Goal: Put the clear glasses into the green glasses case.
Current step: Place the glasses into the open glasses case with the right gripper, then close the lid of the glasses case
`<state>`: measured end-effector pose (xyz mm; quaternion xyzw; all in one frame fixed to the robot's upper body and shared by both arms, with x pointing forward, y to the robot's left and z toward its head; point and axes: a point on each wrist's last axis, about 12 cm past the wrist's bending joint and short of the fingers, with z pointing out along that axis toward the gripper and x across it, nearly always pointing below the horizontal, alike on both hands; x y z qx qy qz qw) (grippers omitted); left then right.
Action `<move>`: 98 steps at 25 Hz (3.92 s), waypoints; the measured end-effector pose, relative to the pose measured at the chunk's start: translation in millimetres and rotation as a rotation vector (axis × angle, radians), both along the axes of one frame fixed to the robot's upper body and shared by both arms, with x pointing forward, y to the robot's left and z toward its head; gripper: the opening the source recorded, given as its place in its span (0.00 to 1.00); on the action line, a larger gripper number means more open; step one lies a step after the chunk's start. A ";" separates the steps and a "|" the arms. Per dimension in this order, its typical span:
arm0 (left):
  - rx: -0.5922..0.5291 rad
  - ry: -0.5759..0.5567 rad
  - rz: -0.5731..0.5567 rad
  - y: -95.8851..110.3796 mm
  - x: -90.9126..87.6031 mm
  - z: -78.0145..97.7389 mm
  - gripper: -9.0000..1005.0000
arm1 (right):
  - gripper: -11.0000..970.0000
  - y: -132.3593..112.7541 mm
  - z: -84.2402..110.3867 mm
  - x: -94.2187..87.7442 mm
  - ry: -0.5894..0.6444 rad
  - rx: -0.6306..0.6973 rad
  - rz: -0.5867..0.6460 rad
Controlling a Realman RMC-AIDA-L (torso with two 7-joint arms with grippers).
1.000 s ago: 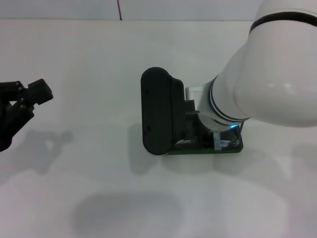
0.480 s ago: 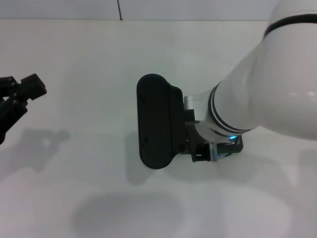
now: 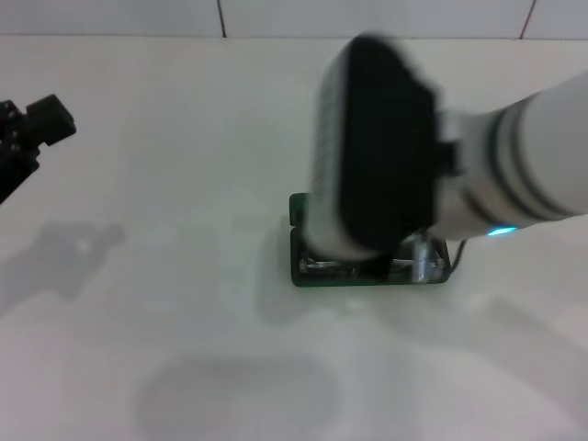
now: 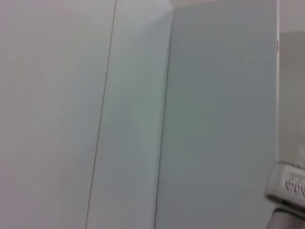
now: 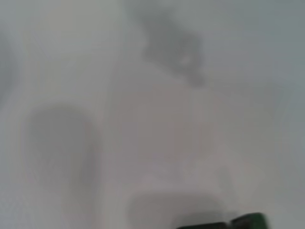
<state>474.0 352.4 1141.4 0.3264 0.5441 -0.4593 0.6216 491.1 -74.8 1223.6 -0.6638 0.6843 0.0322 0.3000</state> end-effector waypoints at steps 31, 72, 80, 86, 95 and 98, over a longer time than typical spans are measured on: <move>0.210 0.243 -0.118 -137.8 107.6 -15.1 0.06 | 0.18 -302.1 -31.9 31.4 -0.005 0.950 -0.603; 0.541 0.327 -0.149 -214.0 122.4 -54.4 0.13 | 0.23 -306.0 -72.8 43.8 0.059 1.042 -0.674; 0.551 0.333 -0.149 -216.6 119.9 -58.4 0.13 | 0.24 -304.8 -74.7 43.4 0.069 1.048 -0.674; 0.549 0.335 -0.141 -216.2 120.0 -59.3 0.13 | 0.25 -303.7 -75.0 43.2 0.073 1.052 -0.670; 0.546 0.350 -0.144 -214.6 117.2 -62.5 0.13 | 0.26 -303.7 -79.6 42.4 0.088 1.060 -0.682; 0.553 0.347 -0.154 -215.0 115.1 -64.0 0.13 | 0.26 -303.9 -81.3 42.2 0.091 1.060 -0.686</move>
